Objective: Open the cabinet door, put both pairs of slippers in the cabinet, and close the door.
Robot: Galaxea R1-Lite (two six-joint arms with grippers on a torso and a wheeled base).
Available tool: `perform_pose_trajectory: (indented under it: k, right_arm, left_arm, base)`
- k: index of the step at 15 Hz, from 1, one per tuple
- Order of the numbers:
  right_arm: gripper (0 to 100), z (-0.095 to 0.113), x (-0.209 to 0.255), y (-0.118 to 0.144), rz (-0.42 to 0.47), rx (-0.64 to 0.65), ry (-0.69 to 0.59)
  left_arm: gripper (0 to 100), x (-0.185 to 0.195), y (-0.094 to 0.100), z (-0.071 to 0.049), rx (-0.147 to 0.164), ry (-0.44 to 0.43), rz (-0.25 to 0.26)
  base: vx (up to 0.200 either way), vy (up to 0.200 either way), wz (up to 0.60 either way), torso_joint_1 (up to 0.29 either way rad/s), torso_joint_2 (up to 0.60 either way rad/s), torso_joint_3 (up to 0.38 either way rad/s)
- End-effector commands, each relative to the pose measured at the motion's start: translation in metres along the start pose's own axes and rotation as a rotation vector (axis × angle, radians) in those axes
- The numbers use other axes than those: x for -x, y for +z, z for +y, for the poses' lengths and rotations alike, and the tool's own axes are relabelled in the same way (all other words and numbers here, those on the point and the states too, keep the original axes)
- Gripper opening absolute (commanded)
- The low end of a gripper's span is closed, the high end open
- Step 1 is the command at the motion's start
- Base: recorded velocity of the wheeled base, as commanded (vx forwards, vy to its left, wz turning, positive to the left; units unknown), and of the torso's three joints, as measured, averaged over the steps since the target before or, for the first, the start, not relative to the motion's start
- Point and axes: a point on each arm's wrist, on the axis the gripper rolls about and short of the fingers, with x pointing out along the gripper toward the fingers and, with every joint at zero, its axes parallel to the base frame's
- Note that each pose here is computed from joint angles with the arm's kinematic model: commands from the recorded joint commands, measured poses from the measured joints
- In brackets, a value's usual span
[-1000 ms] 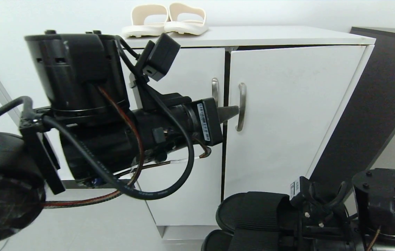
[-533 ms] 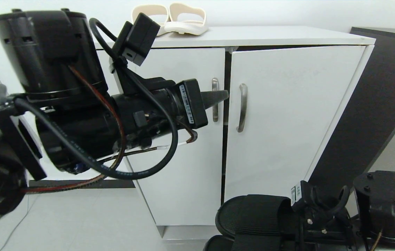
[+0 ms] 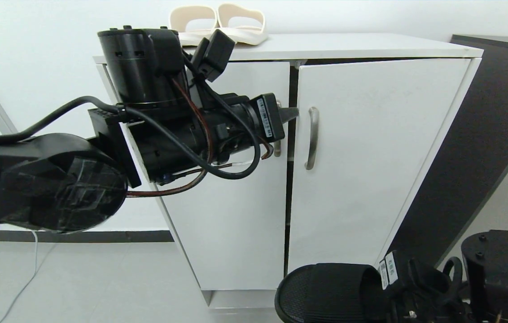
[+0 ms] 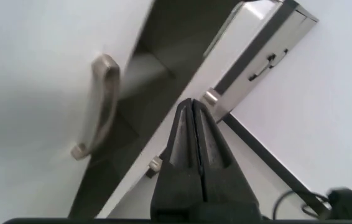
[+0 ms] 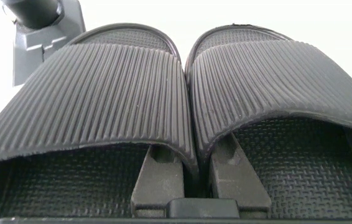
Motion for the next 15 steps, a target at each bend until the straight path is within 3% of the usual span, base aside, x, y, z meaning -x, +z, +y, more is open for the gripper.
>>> perform_pose_trajectory:
  k: [1,9,13,14,15]
  right_arm:
    - [0,0.002,0.001,-0.002,0.004,0.001,0.004]
    - [0,0.002,0.0,-0.004,0.014,-0.002,0.008]
    - [0,0.002,0.0,-0.004,0.014,0.0,0.008]
    - [0,0.002,0.0,-0.004,0.014,0.0,0.008]
    - [0,0.002,0.0,-0.004,0.015,0.001,0.008]
  left_arm:
    - [0,-0.01,-0.006,0.006,0.004,0.01,0.016]
    - [0,0.005,0.001,0.002,0.001,0.013,-0.002]
    - [0,0.005,-0.005,0.008,0.004,0.031,0.018]
    - [100,0.004,-0.009,0.009,0.004,0.034,0.032]
    - [100,0.004,-0.01,0.009,0.006,0.032,0.035]
  base:
    - [0.0,0.0,0.0,0.0,0.0,0.0]
    - [0.0,0.0,0.0,0.0,0.0,0.0]
    - [0.0,0.0,0.0,0.0,0.0,0.0]
    - [0.0,0.0,0.0,0.0,0.0,0.0]
    - [0.0,0.0,0.0,0.0,0.0,0.0]
